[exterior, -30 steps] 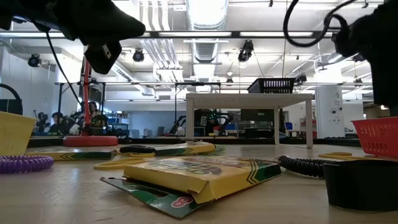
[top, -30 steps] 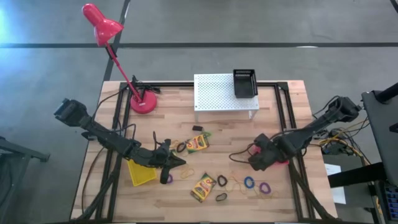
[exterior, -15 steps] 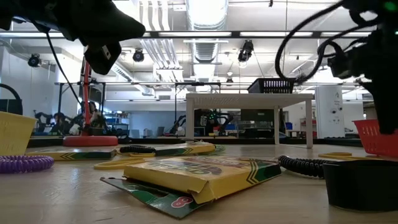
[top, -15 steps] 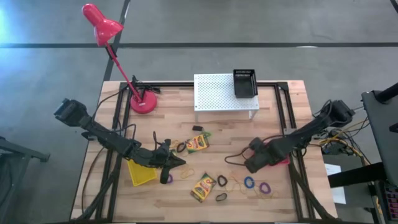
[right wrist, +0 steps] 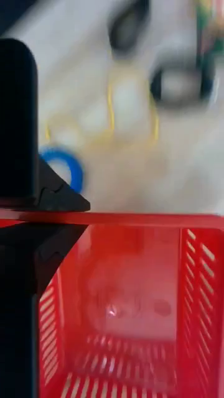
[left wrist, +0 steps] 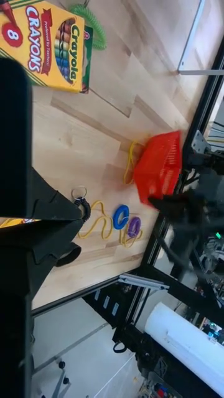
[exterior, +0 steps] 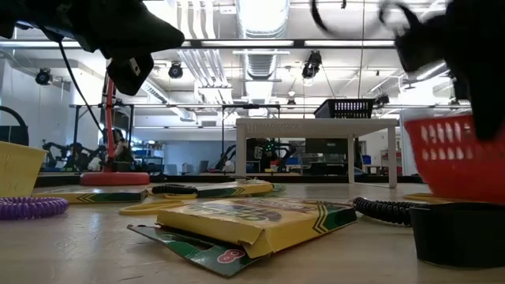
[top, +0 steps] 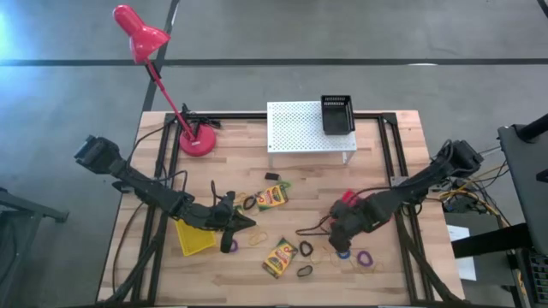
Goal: Pick & Place Office Desk Supplies
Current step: Put the red bin on the shelf
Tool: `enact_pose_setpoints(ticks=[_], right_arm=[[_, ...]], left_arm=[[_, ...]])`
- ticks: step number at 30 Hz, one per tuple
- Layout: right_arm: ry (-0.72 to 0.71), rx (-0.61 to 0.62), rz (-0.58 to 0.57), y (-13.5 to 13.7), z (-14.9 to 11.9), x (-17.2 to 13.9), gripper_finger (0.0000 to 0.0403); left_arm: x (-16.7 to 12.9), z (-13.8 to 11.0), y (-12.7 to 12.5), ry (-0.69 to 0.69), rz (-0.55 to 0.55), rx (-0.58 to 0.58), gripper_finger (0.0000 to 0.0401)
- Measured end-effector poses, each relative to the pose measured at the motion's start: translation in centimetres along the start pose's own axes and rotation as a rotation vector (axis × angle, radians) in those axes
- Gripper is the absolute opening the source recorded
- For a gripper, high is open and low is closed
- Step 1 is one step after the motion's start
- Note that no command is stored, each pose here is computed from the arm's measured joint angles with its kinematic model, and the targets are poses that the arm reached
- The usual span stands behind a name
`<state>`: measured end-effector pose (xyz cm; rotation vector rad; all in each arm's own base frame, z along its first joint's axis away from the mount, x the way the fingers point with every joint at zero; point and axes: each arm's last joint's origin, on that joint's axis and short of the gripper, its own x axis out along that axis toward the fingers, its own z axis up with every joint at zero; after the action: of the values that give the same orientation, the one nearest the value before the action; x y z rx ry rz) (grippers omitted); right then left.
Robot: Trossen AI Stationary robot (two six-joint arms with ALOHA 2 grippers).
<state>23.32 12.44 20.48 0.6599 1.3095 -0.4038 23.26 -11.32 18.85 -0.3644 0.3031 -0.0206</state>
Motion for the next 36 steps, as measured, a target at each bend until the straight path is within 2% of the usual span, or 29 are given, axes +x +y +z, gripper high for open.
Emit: enact_pose_setpoints(ticks=[4, 8, 13, 18, 23, 26, 29, 36], right_arm=[[-0.050, -0.172, 0.111, 3.4, 1.4, -2.5, 0.0010], [-0.135, -0.415, 0.203, 6.8, 3.2, -5.1, 0.0009], [-0.274, -0.674, 0.242, 9.7, 7.2, -7.5, 0.0009], [-0.358, -0.845, 0.165, 9.5, 12.5, -9.3, 0.0009], [-0.368, -0.956, 0.037, 6.6, 17.9, -10.8, 0.0009], [-0.347, -0.957, -0.030, 4.0, 20.9, -11.5, 0.0009], [-0.341, -0.870, -0.070, 1.5, 23.7, -11.7, 0.0009], [-0.346, -0.398, -0.070, -2.9, 28.5, -11.5, 0.0009]], left_arm=[[0.0, 0.0, 0.0, -0.001, -0.001, -0.001, 0.0006], [0.0, 0.0, 0.0, -0.003, -0.002, -0.002, 0.0006], [0.0, 0.0, 0.0, -0.003, -0.002, -0.004, 0.0006], [0.0, 0.0, 0.0, -0.003, -0.002, -0.005, 0.0006], [0.0, 0.0, 0.0, 0.000, -0.001, -0.019, 0.0006], [0.0, 0.0, 0.0, 0.000, 0.000, -0.018, 0.0006], [0.0, 0.0, 0.0, 0.001, 0.000, -0.018, 0.0006], [0.0, 0.0, 0.0, 0.003, 0.001, -0.018, 0.0006]])
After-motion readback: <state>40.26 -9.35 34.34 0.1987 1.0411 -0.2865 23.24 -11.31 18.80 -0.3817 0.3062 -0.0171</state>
